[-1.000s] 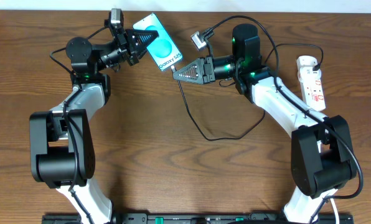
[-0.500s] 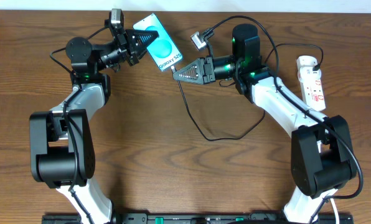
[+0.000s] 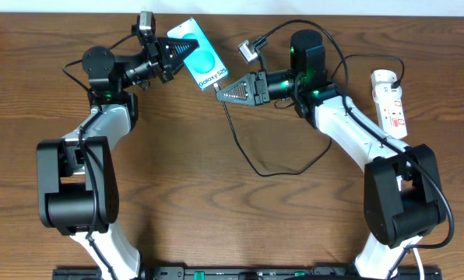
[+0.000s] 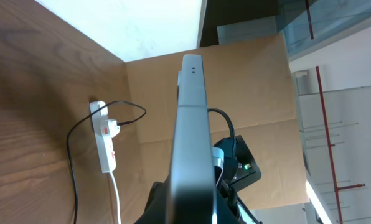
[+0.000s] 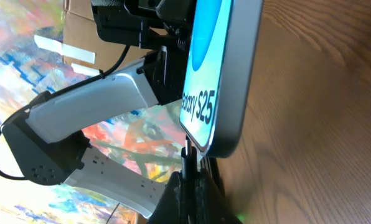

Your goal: Plug charger to phone and switch on socket

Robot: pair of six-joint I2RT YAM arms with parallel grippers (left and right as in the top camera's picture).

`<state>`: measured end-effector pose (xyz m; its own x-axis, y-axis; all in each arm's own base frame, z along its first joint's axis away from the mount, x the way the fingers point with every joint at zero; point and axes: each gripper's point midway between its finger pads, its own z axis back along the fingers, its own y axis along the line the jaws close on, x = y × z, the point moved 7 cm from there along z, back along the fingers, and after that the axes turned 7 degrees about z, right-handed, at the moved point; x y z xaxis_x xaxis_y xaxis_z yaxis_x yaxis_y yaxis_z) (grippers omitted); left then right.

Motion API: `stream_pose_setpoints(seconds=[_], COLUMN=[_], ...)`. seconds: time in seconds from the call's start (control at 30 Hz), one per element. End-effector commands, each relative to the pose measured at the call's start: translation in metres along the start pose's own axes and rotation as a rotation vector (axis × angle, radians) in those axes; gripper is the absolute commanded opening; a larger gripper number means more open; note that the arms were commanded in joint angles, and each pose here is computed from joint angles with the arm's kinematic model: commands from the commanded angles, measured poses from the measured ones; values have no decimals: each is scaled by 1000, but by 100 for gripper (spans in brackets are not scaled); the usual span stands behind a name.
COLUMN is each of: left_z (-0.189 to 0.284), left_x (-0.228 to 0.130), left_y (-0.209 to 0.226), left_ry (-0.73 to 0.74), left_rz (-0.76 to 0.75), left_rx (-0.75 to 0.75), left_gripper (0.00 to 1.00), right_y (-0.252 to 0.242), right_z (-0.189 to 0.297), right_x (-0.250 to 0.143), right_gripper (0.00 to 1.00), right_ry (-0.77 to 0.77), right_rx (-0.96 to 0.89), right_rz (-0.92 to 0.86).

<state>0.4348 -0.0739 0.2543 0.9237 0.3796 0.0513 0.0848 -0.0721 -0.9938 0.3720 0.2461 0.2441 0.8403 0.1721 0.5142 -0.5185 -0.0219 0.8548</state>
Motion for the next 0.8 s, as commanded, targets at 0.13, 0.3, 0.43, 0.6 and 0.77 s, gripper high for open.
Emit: stream_pose_setpoints(seconds=[0.13,0.3,0.43,0.6,0.77], left_z=[5,5,5,5,1], left_x=[1,2,3,3,1], left_y=[-4,-4,-4,-4,-4], left_ry=[22,8,6,4,10], left_rz=[8,7,7,3,3], left_rx=[2,-2,-3,-3,-5], left_gripper=[7,7,7,7,7], right_y=[-2,-2,-2,-2,-2], right_z=[4,4,4,4,1], right_x=[6,5,5,5,4], right_gripper=[1,1,1,1,1], right_ry=[-22,-22,-22,-20,-17], right_rx=[-18,-18,-18,-18,-17], right_rz=[18,15,15,16,19])
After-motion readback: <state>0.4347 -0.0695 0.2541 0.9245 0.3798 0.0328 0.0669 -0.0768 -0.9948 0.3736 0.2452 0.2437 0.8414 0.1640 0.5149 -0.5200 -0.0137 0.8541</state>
